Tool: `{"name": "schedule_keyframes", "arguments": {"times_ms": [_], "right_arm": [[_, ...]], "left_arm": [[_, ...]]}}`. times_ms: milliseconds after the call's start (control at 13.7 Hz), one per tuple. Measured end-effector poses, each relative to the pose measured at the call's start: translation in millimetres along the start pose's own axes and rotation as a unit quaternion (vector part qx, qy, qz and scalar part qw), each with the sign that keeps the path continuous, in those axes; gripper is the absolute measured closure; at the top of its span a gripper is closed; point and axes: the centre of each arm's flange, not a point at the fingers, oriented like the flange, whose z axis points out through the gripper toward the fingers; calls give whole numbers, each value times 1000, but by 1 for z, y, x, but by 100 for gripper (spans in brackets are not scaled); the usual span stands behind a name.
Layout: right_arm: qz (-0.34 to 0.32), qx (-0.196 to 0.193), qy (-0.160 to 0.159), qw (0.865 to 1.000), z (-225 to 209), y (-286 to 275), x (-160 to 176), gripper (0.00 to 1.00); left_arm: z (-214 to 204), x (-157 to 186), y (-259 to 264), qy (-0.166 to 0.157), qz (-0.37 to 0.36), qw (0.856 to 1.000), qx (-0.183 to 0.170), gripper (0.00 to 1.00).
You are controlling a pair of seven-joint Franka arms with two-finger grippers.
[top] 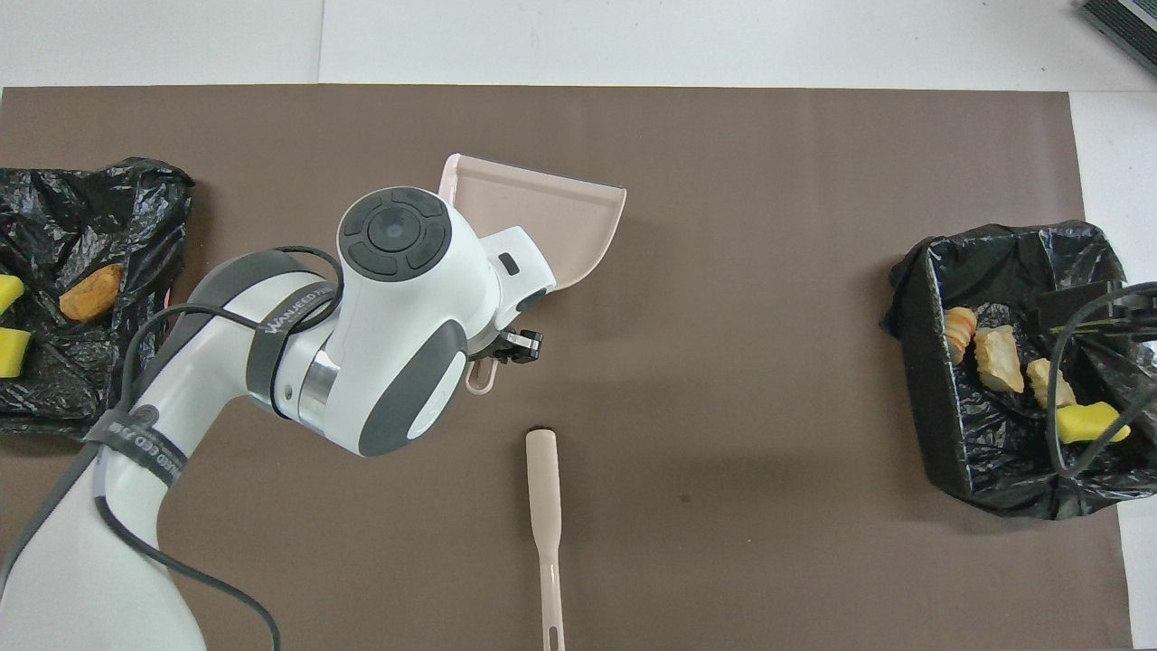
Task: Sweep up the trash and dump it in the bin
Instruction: 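Bring the empty dustpan back to the table center with the left gripper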
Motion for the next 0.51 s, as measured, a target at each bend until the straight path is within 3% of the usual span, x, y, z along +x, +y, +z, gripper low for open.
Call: {"name": "schedule_keyframes", "arguments": {"times_ms": [291,510], "right_arm": [[0,0,1,1000,-1,0,-3,0],[-1,0,0,1000,-1,0,-3,0]], "left_arm": [[17,5,25,17,-17,1000,-9,69],[34,6,29,8,-24,1000,-8,69]]}}
